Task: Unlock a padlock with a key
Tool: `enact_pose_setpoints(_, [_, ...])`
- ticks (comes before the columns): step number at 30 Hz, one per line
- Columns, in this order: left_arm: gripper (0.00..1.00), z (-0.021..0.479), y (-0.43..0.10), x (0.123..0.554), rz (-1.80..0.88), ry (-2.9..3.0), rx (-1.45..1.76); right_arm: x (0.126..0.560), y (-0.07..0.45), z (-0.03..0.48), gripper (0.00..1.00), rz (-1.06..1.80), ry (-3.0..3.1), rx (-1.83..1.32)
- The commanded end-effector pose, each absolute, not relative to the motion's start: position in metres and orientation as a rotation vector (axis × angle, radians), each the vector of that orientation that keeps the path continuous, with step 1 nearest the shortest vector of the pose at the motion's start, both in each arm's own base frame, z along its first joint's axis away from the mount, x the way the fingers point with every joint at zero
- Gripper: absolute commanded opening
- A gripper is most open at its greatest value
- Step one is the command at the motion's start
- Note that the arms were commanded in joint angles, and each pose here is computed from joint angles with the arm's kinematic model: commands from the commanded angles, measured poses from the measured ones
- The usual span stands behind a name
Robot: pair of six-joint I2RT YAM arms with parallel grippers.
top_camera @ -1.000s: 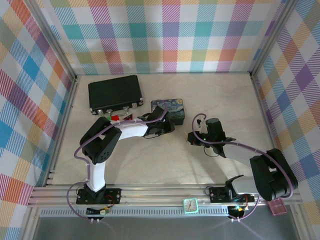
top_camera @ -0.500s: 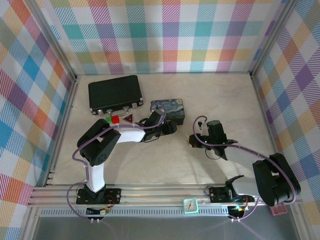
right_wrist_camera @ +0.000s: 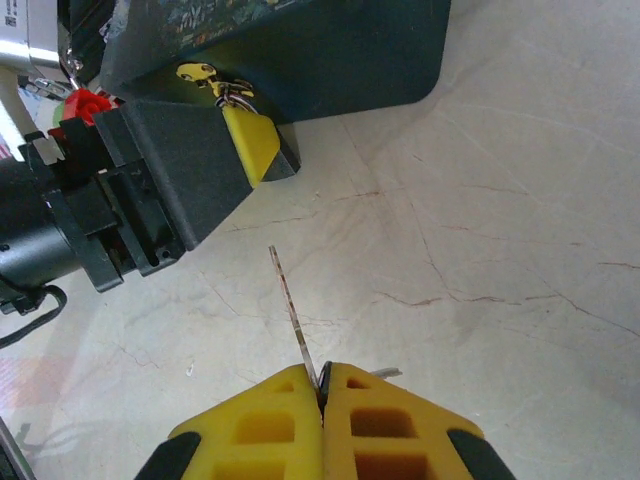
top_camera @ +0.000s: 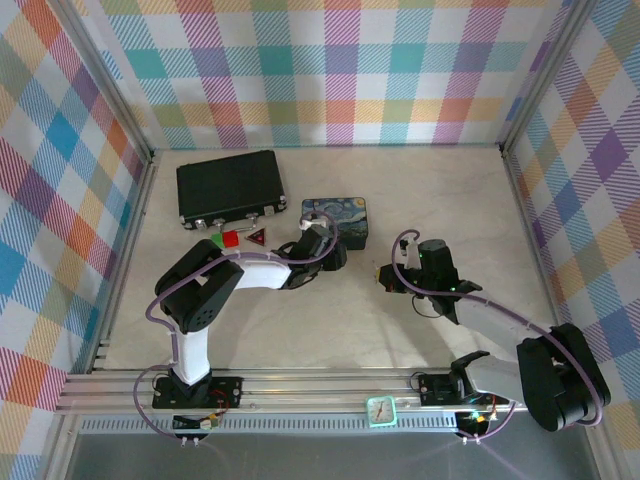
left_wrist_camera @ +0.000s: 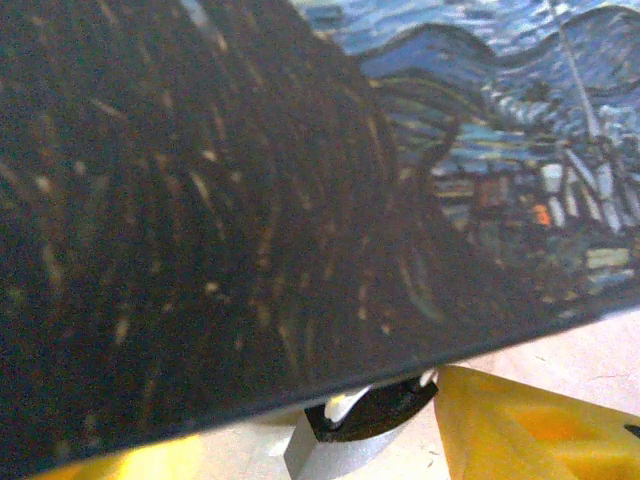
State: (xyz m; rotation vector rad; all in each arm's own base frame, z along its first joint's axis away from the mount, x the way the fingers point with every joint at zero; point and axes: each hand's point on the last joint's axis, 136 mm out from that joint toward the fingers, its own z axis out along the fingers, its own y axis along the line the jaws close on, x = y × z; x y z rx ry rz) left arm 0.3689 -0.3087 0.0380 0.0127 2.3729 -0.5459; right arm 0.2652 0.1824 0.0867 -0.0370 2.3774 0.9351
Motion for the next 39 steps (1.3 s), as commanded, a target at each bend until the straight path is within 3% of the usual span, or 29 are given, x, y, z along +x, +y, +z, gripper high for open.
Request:
enact_pose_setpoints(1, [0.62, 0.037, -0.318, 0.373, -0.570, 2.343, 0.051, 0.268, 0.181, 0.093, 0.00, 0.944, 2.362, -0.001])
enact_pose_setpoints(6, [0.54, 0.024, -0.342, 0.372, -0.642, 2.353, 0.087, 0.272, 0.181, 0.098, 0.00, 0.945, 2.341, 0.002])
enact_pose_setpoints(10, [0.37, 0.013, -0.353, 0.372, -0.692, 2.374, 0.089, 0.275, 0.185, 0.099, 0.00, 0.960, 2.342, -0.005])
enact_pose_setpoints(18, [0.19, 0.018, -0.353, 0.369, -0.746, 2.372, 0.048, 0.277, 0.187, 0.090, 0.00, 0.977, 2.357, 0.007])
enact_pose_setpoints(23, [0.00, 0.038, -0.360, 0.365, -0.890, 2.370, -0.037, 0.278, 0.189, 0.082, 0.00, 0.980, 2.376, 0.013])
enact_pose_setpoints(39, [0.00, 0.099, -0.363, 0.355, -1.504, 2.256, -0.343, 0.264, 0.209, 0.071, 0.00, 1.210, 2.354, 0.016])
